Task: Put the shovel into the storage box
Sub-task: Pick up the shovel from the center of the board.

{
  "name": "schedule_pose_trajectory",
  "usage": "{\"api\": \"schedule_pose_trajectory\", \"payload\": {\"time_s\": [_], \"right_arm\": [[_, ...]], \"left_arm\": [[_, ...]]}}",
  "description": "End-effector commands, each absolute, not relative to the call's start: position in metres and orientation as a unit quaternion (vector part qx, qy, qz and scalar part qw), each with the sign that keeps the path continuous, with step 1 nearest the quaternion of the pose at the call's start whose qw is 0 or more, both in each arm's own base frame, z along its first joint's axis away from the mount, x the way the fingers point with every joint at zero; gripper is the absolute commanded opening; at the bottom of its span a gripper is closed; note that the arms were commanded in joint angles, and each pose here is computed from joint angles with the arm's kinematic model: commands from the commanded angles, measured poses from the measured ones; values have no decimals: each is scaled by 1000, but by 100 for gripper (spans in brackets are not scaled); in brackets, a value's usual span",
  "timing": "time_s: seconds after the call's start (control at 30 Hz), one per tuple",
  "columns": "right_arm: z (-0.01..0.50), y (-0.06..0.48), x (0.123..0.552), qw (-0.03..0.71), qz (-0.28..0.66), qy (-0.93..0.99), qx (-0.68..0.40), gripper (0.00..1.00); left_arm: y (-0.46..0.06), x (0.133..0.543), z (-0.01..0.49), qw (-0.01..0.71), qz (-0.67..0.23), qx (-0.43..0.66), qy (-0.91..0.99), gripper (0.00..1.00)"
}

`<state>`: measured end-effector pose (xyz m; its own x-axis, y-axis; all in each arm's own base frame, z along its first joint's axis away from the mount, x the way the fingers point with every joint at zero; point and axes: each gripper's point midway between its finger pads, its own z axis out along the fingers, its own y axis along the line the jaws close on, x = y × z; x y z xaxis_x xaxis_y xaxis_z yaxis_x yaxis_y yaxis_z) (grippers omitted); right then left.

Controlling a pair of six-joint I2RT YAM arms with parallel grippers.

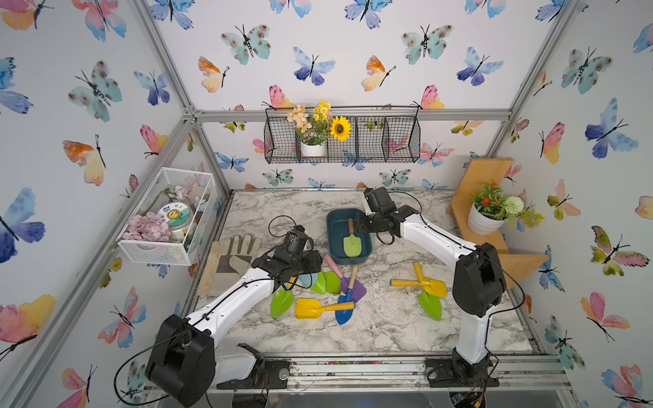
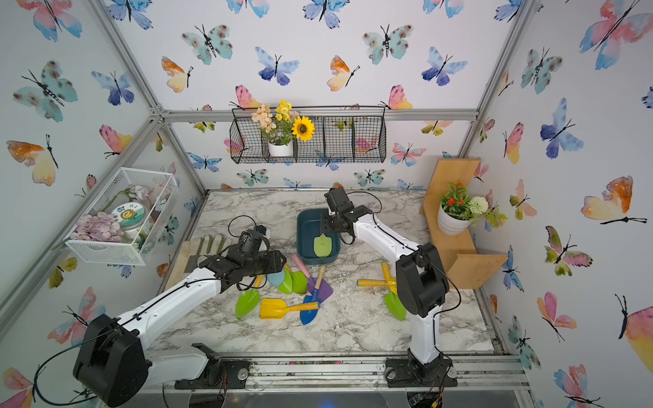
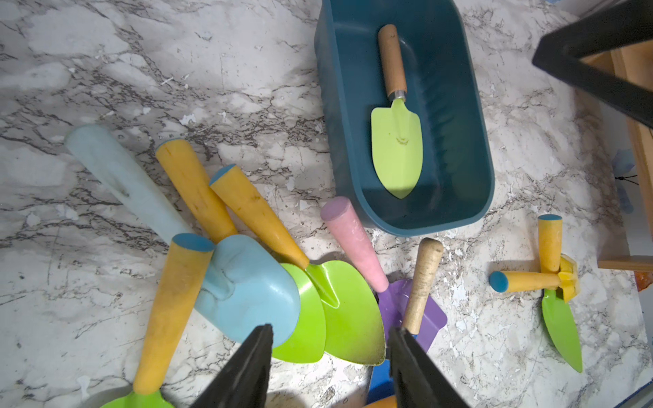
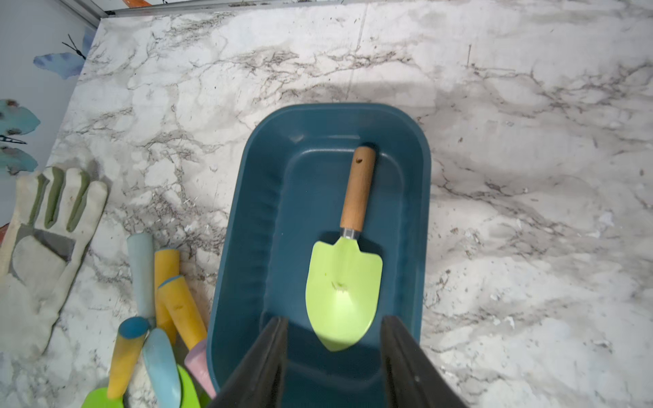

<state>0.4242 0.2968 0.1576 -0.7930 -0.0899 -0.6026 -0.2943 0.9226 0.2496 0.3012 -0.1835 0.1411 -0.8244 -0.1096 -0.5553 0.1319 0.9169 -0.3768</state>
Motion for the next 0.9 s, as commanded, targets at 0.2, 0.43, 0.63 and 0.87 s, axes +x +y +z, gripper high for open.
{"api": "schedule_pose_trajectory", "payload": {"time_s": [0.2, 0.43, 0.63, 0.87], "right_arm": [[169, 279, 373, 299, 216, 922, -116, 50], [161, 260, 340, 291, 225, 924, -106, 53], [151, 250, 319, 281, 239, 925, -93, 53], [137, 246, 305, 268, 251, 926, -85, 53]], "left_arm": [[-178, 287, 134, 294, -211, 6, 932, 59], [-181, 278, 123, 289, -220, -1, 932, 59], [-182, 272, 110, 280, -212, -6, 936, 59], [-157, 277, 96, 285, -157, -52, 944, 59]]}}
